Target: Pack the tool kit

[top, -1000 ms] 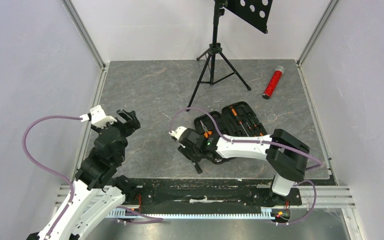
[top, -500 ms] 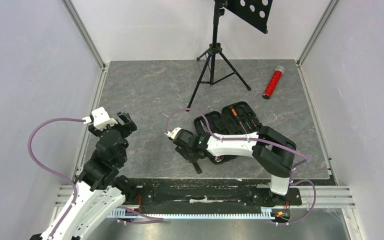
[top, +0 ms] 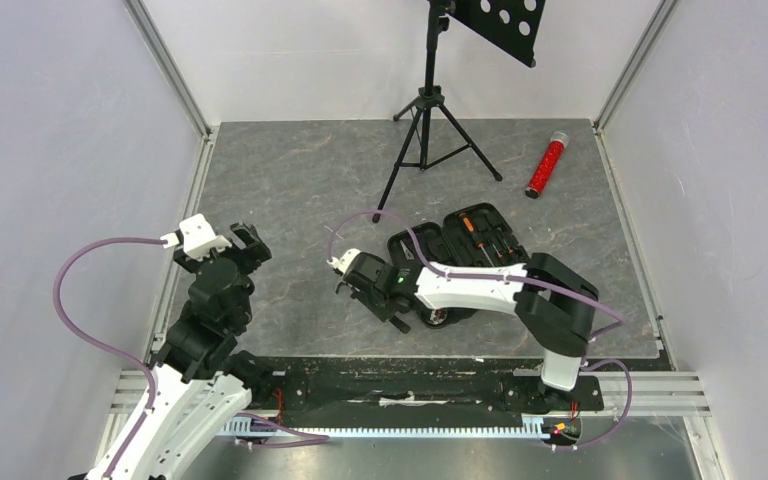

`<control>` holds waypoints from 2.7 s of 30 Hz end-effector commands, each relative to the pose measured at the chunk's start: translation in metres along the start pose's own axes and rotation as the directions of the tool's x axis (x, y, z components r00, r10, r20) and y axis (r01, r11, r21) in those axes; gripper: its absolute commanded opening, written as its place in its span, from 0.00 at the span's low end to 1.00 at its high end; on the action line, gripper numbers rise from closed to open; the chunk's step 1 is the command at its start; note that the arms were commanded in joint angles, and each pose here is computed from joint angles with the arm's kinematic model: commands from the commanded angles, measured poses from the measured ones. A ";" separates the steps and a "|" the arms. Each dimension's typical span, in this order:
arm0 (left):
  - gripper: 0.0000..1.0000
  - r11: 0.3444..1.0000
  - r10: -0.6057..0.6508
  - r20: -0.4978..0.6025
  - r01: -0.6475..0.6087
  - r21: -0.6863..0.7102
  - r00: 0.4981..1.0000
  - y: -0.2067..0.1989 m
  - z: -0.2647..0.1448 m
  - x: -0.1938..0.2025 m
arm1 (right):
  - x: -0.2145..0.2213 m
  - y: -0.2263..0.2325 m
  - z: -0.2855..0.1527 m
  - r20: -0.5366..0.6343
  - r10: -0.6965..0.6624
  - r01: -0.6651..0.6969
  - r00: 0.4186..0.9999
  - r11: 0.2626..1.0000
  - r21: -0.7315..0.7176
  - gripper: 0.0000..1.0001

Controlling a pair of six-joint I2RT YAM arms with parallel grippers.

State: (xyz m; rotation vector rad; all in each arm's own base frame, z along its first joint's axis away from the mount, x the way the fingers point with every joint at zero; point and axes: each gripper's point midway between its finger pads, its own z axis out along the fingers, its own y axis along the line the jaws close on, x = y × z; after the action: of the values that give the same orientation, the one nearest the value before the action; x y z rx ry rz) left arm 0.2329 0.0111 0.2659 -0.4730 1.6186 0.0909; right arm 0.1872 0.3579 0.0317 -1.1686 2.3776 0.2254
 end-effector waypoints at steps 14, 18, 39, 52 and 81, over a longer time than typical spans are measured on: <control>0.84 1.000 0.002 0.001 -0.002 0.015 1.000 -0.003 0.002 0.002 | -0.035 -0.100 -0.108 0.276 0.094 -0.146 0.956 0.973 0.176 0.00; 0.84 1.000 0.006 -0.005 -0.006 0.021 1.000 -0.005 0.003 0.003 | -0.012 -0.126 -0.103 0.288 0.173 -0.231 0.942 0.956 0.181 0.00; 0.83 0.999 0.007 -0.009 -0.007 0.034 1.000 -0.007 0.002 0.004 | 0.024 -0.155 -0.050 0.346 0.346 -0.406 0.872 0.906 0.119 0.00; 0.83 0.999 0.009 -0.011 -0.009 0.036 1.000 -0.007 0.002 0.005 | 0.029 -0.161 -0.039 0.312 0.367 -0.425 0.876 0.893 0.144 0.01; 0.80 0.954 0.022 -0.224 0.046 0.297 0.974 -0.076 0.002 0.039 | -0.029 -0.185 -0.058 0.341 0.292 -0.352 0.893 0.927 0.129 0.26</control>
State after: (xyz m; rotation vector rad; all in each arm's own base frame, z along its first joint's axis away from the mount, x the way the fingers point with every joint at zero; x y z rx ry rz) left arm 0.2454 -0.0190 0.2473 -0.3538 1.7206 -0.0104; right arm 0.3110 0.2382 0.0995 -0.5781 2.2522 0.2585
